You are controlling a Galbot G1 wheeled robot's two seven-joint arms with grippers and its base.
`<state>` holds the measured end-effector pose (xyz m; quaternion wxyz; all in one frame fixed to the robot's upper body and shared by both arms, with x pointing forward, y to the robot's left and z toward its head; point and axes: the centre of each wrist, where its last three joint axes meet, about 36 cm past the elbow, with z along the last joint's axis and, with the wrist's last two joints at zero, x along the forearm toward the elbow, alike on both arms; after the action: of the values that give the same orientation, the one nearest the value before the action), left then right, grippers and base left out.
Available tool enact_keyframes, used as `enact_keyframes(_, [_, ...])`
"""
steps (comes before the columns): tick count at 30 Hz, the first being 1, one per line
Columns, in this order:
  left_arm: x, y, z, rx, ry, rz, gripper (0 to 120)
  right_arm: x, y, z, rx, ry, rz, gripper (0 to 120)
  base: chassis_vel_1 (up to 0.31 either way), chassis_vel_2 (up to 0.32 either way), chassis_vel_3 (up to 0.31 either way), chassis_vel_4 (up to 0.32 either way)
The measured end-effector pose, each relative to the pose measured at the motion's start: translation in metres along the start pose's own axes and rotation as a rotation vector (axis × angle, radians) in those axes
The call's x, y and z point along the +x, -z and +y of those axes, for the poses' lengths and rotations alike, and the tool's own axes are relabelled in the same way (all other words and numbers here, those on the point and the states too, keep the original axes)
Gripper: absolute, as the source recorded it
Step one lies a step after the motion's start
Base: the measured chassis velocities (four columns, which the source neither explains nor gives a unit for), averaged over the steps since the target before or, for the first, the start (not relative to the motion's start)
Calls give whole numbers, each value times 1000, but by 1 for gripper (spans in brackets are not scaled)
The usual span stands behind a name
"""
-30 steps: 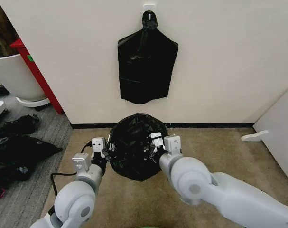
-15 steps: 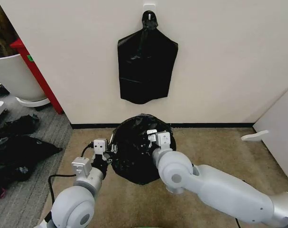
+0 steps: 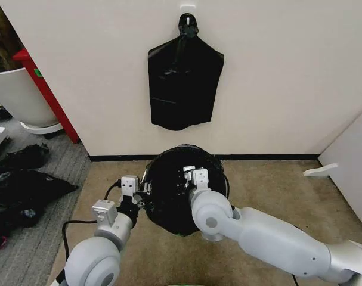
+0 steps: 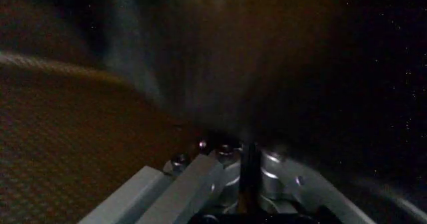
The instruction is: Place the garbage bag over the trash bin.
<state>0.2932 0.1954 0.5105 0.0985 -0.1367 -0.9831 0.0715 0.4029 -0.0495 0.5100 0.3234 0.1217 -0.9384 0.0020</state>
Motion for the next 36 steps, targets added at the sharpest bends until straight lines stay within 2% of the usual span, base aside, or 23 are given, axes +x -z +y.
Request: enact_keyframes(36, [9,7,-7,31,-71,11,1,-23,-9,-6,-22,-69,30,0,0,0,0,0])
